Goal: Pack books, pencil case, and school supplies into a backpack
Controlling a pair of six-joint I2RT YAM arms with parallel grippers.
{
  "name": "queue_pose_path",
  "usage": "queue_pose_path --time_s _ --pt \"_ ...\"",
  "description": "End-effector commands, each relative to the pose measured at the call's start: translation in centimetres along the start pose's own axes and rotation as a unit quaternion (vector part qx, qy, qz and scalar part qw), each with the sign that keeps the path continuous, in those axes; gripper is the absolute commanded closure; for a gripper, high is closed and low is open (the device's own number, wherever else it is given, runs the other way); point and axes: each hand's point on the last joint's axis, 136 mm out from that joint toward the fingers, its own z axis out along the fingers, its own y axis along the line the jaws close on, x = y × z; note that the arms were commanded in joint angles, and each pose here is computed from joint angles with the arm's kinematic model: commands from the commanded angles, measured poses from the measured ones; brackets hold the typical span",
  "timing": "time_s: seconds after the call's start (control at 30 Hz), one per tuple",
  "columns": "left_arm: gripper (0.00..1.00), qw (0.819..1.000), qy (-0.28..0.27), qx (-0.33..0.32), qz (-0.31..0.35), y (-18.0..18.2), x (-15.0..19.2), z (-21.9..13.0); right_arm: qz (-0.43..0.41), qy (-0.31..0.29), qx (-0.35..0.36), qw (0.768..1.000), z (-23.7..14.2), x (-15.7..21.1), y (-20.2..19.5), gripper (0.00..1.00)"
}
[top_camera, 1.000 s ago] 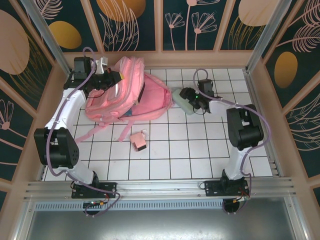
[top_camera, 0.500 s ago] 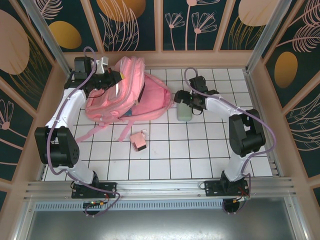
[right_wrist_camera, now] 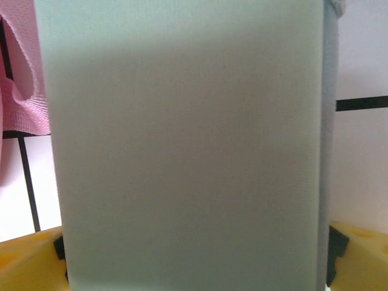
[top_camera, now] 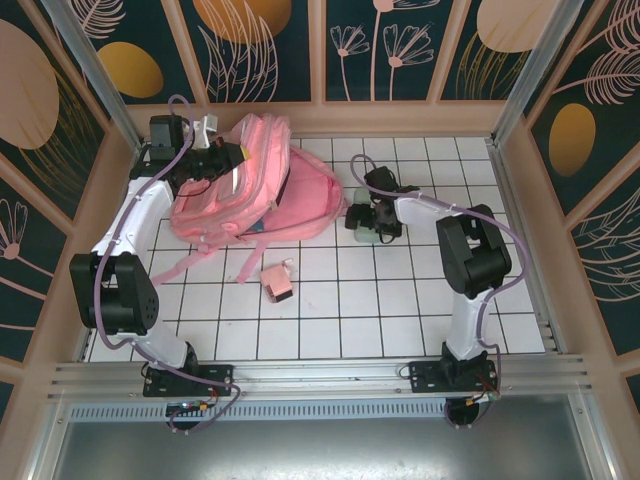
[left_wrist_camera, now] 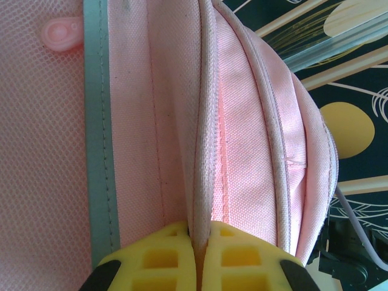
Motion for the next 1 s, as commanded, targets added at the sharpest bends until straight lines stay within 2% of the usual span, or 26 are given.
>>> queue_pose_path --time_s 0.0,0.1,0.17,0.4,0.53,0.67,0.73,0.83,0.97 --pt "1.0 0.998 -0.018 0.03 0.043 -2.1 -0.9 -0.8 -0.014 0.011 0.049 0.999 0.8 0.2 -1.0 0.02" --pt "1.0 0.998 -0.018 0.03 0.042 -2.1 -0.9 -0.8 -0.017 0.005 0.065 0.998 0.5 0.2 -1.5 0.11" --pt "1.0 0.998 -0.02 0.031 0.044 -2.2 -1.0 -0.9 -0.017 -0.005 0.061 0.998 -0.1 0.0 -1.3 0.21" --pt "1.0 0.999 -0.024 0.032 0.035 -1.8 -1.2 -0.5 -0.005 -0.046 0.05 0.998 -3.6 -2.1 -0.1 0.37" --pt "1.0 0.998 -0.031 0.039 0.032 -2.0 -1.5 -0.4 -0.009 -0.078 0.017 0.997 -6.5 -4.0 3.0 0.37" --pt "1.0 0.998 -0.035 0.046 0.029 -2.2 -1.7 -0.4 -0.012 -0.089 -0.029 0.996 -7.6 -5.3 7.5 0.37" --pt "1.0 0.998 -0.036 0.046 0.027 -2.1 -1.7 -0.3 0.001 -0.087 -0.052 0.995 -7.3 -6.0 9.1 0.37" --pt "1.0 0.998 -0.037 0.046 0.027 -2.1 -1.8 -0.3 -0.004 -0.074 -0.099 0.992 -6.4 -5.9 13.6 0.37" --pt "1.0 0.998 -0.045 0.044 0.024 -2.2 -2.1 -0.5 0.001 -0.061 -0.117 0.991 -4.1 -6.4 17.2 0.36"
